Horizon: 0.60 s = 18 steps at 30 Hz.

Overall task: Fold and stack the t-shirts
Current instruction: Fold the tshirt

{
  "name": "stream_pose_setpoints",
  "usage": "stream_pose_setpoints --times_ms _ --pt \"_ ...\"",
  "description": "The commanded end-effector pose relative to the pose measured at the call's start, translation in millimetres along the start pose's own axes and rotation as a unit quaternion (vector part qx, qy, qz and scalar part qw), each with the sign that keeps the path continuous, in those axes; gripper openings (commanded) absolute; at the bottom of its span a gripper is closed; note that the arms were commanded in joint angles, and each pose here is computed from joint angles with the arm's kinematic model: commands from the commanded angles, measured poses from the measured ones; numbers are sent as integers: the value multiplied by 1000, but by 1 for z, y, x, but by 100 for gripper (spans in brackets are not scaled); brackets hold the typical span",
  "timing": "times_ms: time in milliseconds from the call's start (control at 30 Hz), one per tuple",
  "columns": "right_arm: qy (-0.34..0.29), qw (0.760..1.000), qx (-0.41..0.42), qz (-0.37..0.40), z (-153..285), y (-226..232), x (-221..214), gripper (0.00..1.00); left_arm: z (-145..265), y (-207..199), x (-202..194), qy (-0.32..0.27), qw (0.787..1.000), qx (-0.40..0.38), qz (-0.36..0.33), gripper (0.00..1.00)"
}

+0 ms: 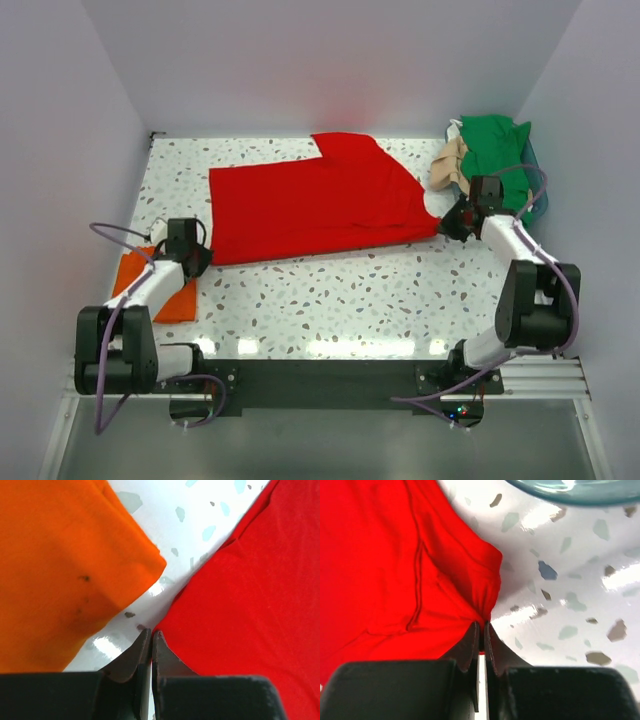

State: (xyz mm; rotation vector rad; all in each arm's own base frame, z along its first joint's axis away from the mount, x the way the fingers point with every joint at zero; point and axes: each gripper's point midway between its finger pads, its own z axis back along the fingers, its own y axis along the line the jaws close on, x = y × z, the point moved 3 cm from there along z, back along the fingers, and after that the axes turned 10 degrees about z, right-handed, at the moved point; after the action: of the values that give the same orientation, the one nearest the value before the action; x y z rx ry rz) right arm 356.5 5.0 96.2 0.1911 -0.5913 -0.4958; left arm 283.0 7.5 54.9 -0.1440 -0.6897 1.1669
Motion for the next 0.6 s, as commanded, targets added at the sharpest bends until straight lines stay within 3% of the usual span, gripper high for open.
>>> stream_pose_setpoints --times_ms 0,433,467,567 --pt "-10 1000 7 -7 30 -15 -6 0 13 21 5 -19 1000 21 0 0" --pt "-17 999 12 -26 86 -51 -70 0 58 57 -1 -38 998 5 46 0" --pt "-14 999 14 -28 85 -51 -73 2 61 54 2 -44 998 -3 49 3" --pt "-9 999 3 -31 87 -55 -74 20 65 48 5 -43 998 -6 52 32"
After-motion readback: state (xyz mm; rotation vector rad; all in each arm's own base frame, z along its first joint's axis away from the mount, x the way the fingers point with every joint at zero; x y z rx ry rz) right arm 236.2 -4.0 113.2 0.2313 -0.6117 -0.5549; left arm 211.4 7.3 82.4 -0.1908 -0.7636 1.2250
